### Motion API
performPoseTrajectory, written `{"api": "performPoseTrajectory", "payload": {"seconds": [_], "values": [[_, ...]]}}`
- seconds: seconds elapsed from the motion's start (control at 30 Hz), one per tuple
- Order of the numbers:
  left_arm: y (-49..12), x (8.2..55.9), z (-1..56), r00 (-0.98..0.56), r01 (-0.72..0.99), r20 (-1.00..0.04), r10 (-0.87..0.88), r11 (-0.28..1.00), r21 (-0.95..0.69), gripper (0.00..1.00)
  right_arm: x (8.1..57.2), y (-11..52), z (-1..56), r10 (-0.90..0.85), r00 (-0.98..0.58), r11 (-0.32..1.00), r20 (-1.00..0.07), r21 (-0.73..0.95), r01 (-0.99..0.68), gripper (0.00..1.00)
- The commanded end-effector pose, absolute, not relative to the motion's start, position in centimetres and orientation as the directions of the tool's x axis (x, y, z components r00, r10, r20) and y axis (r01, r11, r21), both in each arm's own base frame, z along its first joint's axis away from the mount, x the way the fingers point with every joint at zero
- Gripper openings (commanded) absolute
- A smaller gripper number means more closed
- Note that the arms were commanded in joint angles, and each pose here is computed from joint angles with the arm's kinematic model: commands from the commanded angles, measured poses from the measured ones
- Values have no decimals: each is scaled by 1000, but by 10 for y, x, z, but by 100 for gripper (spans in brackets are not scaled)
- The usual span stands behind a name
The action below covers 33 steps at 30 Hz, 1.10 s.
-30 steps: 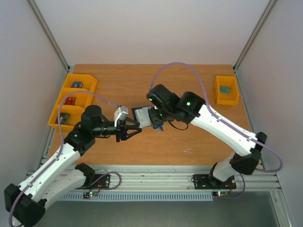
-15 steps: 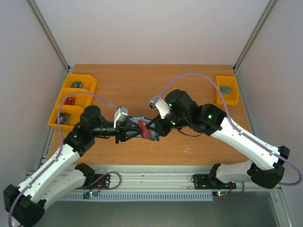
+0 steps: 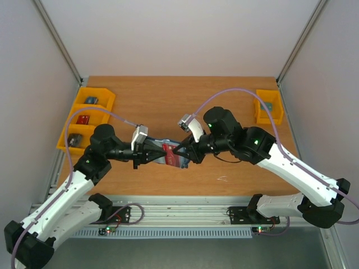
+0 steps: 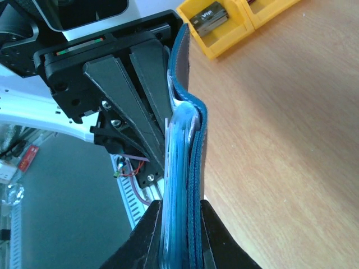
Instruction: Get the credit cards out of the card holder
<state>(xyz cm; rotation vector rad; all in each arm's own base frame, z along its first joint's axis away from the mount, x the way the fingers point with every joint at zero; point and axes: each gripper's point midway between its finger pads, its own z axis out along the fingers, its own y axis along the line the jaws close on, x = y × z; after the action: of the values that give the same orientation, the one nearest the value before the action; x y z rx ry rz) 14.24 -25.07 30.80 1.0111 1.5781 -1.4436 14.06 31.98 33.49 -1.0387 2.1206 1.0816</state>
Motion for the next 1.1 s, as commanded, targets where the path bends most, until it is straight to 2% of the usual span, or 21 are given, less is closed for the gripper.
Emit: {"api": "performPoseTrajectory", "payload": {"seconds": [0.0, 0.13, 0.27, 0.37, 0.63, 0.77, 1.07], "values": [[-254, 126, 351, -255, 965, -967, -6, -72, -254, 0, 130, 346, 361, -332, -466, 223, -820, 412, -883, 1], [-252, 123, 351, -263, 962, -965, -3, -80, -262, 0, 130, 338, 358, -329, -467, 240, -821, 405, -882, 3], [-251, 125, 348, -286, 957, -958, -2, -59, -285, 0, 131, 326, 354, -322, -472, 266, -821, 400, -877, 22], [-249, 130, 348, -297, 954, -955, -10, -35, -297, 0, 131, 318, 348, -325, -483, 281, -813, 405, -870, 32], [-245, 134, 341, -318, 948, -948, -2, -7, -318, 0, 127, 301, 338, -331, -500, 305, -800, 411, -859, 39], [-244, 134, 338, -318, 948, -948, 3, -2, -318, 0, 127, 296, 335, -334, -507, 315, -794, 413, -854, 37], [-243, 135, 336, -318, 948, -948, 10, 0, -318, 0, 128, 289, 336, -333, -502, 325, -798, 403, -856, 9]]}}
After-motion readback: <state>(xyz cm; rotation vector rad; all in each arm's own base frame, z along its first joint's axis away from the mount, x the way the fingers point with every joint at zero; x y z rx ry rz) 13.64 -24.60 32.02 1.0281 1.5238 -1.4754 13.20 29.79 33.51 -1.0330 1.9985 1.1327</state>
